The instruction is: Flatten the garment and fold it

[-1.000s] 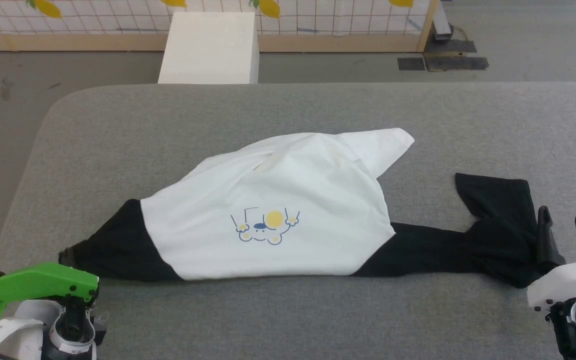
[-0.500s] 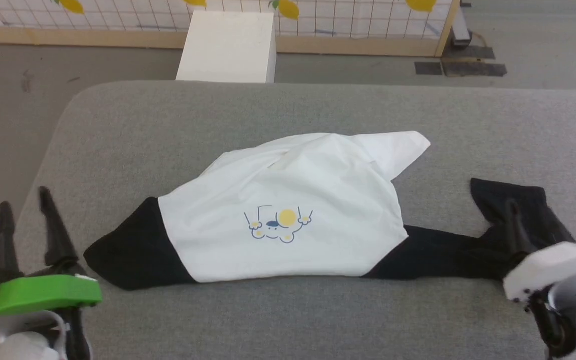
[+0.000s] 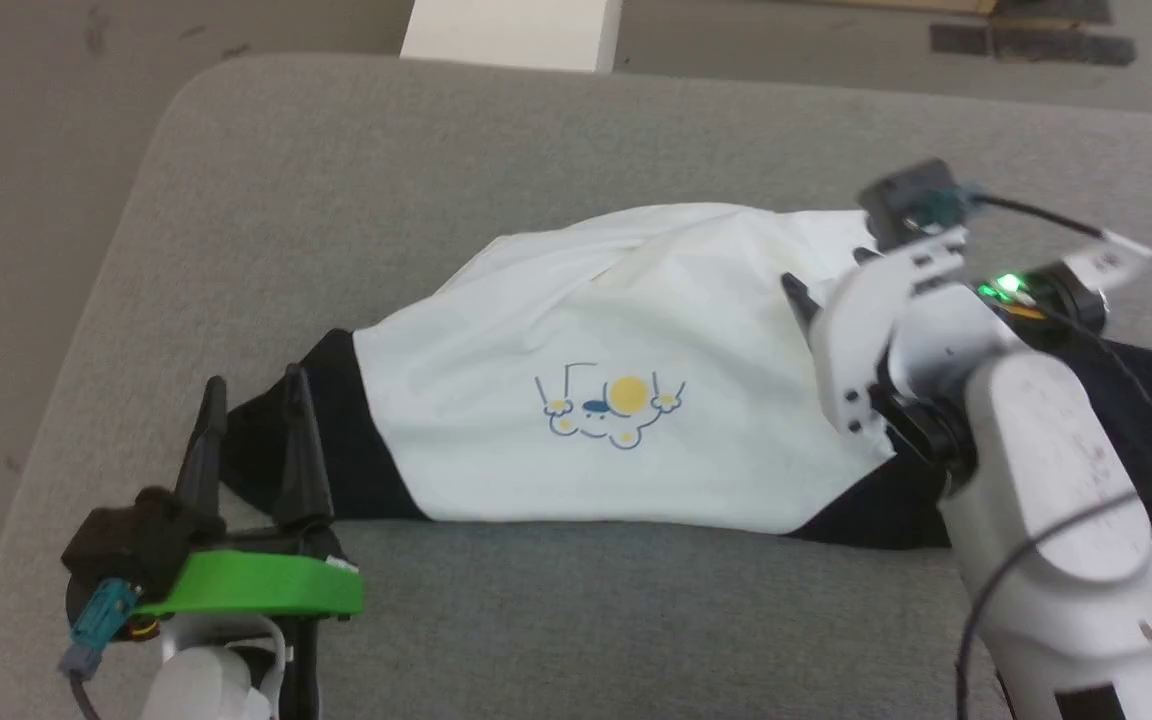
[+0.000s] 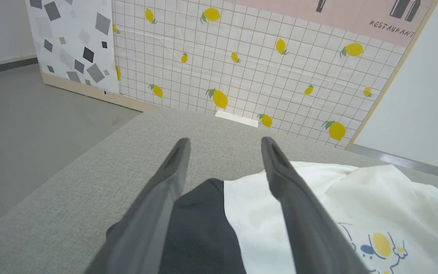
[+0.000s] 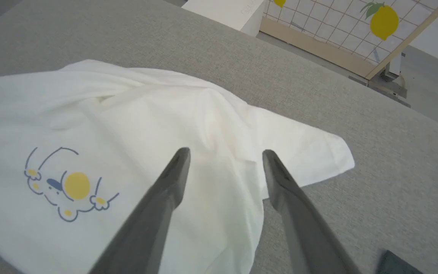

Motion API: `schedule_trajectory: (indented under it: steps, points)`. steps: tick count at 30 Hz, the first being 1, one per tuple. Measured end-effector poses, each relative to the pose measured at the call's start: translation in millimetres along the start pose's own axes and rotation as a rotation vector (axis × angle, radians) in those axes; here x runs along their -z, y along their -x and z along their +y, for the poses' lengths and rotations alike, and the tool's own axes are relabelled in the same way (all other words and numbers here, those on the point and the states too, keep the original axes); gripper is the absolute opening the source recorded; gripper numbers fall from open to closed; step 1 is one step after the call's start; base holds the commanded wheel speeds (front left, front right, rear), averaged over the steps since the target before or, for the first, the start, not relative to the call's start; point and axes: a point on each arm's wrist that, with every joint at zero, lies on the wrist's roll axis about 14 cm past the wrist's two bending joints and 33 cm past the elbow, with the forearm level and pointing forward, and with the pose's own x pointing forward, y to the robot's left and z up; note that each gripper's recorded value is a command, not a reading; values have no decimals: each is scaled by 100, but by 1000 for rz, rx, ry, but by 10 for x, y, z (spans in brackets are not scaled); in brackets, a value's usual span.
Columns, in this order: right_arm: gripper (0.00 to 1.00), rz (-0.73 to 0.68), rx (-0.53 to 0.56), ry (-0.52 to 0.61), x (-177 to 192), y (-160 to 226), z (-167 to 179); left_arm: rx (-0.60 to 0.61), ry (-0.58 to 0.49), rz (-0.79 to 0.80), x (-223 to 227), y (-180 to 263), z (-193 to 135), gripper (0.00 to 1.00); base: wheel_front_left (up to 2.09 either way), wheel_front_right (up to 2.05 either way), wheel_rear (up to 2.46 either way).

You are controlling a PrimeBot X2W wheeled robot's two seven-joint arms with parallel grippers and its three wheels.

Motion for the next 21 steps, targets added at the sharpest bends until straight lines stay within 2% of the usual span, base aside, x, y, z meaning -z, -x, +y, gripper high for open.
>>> schedule_trajectory:
  steps: [6,12,15,16,17,21]
  points:
    - [100,132,-57,170,-1,-466,262,-20,-5,23,105,-99,80,100,0,0,0]
    - [100,266,-100,249,334,-838,378,-68,-22,60,223,-112,247,100,0,0,0]
    - [97,281,-127,259,425,-981,425,-90,-16,79,282,-94,312,100,0,0,0]
    - [35,283,-132,259,406,-1034,420,-94,-14,84,299,-92,324,100,0,0,0]
    - [0,275,-137,257,371,-1083,417,-99,-15,90,317,-89,334,100,0,0,0]
    - [0,262,-138,267,289,-1229,364,-112,-7,100,345,-73,362,100,0,0,0]
